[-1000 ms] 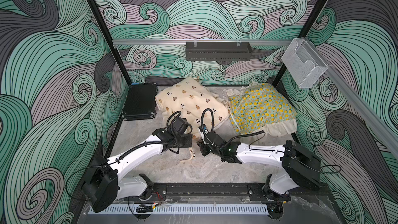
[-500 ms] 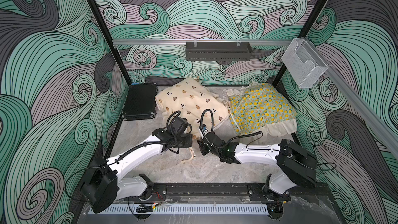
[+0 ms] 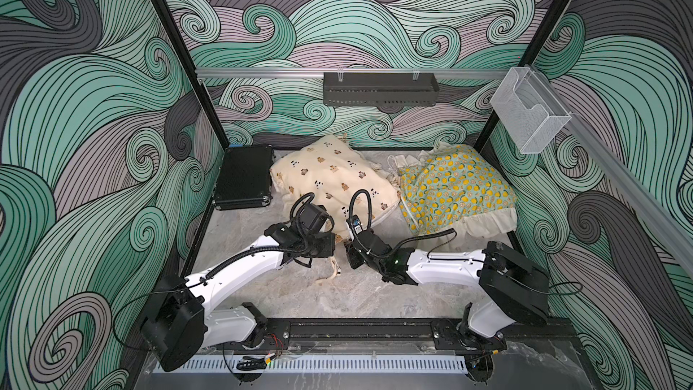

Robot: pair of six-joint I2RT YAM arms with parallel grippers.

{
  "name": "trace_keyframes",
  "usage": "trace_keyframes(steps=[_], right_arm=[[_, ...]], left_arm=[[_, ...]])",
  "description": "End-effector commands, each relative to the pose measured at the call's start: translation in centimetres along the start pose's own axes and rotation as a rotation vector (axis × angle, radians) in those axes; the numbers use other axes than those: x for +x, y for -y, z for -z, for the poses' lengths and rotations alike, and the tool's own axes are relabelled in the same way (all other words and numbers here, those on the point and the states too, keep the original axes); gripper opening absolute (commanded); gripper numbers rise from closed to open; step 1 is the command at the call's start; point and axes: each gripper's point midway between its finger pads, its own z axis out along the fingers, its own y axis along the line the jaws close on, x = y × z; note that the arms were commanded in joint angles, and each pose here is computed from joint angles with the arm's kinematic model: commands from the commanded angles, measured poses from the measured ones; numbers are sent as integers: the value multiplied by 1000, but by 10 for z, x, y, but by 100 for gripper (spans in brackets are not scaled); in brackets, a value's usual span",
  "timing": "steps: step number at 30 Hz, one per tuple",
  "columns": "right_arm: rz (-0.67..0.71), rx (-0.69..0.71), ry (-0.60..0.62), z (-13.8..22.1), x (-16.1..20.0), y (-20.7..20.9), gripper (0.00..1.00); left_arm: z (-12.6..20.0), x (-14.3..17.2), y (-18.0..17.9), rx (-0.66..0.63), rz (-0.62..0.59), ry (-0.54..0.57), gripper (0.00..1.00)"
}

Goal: Zip up pillowcases
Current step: Zip the zipper on the pillowcase.

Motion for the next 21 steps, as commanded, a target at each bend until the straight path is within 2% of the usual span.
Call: trace_keyframes(steps=[1, 21], right_arm=[[10, 17, 27, 0, -5, 3, 24], [21, 21, 28, 9, -8, 5, 1]], left_arm=[[6, -3, 5, 27, -16, 12, 0], [8, -2, -7, -14, 8, 41, 0]])
